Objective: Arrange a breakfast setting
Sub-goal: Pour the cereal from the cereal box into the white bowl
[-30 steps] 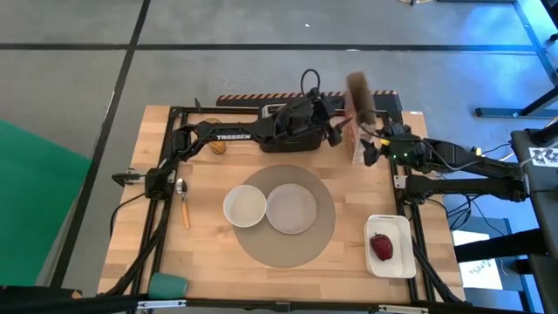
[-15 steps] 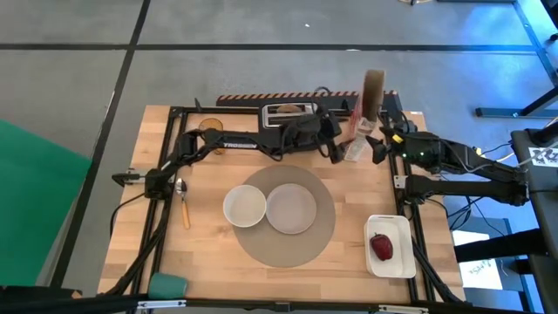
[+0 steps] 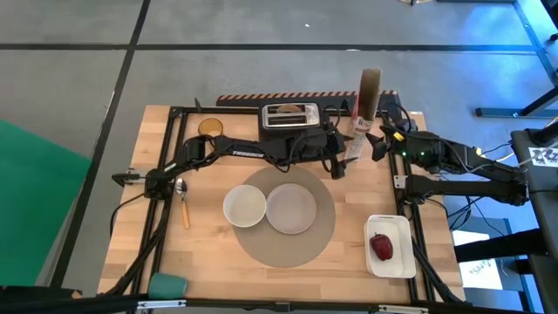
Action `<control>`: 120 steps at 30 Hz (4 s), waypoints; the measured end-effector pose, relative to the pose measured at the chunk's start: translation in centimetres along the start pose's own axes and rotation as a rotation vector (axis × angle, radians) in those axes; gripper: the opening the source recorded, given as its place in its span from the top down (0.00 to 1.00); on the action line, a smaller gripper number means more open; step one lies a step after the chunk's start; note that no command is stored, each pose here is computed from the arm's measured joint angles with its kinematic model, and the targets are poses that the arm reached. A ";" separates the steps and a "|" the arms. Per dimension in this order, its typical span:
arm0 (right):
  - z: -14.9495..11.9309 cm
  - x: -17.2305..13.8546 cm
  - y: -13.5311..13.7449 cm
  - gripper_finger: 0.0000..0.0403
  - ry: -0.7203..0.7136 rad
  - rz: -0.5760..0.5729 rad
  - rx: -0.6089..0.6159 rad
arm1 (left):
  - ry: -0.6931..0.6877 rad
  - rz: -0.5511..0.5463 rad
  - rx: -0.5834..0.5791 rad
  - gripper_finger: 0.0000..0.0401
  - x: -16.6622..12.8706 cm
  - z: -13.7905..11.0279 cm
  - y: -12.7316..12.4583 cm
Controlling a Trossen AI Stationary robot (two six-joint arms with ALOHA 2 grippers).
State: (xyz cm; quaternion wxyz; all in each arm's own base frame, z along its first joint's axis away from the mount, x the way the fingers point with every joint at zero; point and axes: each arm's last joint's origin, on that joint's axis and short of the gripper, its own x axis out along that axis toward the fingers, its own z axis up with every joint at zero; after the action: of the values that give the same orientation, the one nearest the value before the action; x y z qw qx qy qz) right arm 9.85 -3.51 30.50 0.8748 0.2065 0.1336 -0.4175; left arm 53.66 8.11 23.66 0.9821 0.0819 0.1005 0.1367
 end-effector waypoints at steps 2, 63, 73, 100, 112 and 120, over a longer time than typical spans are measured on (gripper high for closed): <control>0.0 0.0 0.0 0.24 0.008 0.009 0.000 | 0.010 0.055 0.001 0.23 0.0 -0.1 0.2; -0.8 3.5 1.4 0.98 0.004 -0.296 -0.165 | 0.135 0.038 0.044 0.23 -3.5 4.4 3.2; 6.3 -3.1 1.2 1.00 -0.109 -0.094 -0.161 | 0.288 0.118 -0.083 0.23 -11.2 9.6 9.8; 13.8 -10.6 3.4 1.00 -0.229 0.812 -0.363 | 0.099 -0.288 -0.065 0.23 -13.9 13.0 9.0; 14.8 -10.3 4.8 1.00 -0.291 0.945 -0.364 | -0.003 -0.378 0.075 0.23 -13.7 14.0 6.1; 15.4 -10.5 5.2 1.00 -0.356 0.998 -0.357 | -0.013 -0.379 0.063 0.25 -13.6 14.1 5.4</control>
State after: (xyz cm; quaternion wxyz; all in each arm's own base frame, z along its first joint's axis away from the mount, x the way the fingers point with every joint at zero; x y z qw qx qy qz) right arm 8.39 -0.79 49.56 0.9967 0.0197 -0.0616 0.0481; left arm 42.55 7.48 40.73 0.9878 0.0932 0.1121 -0.0545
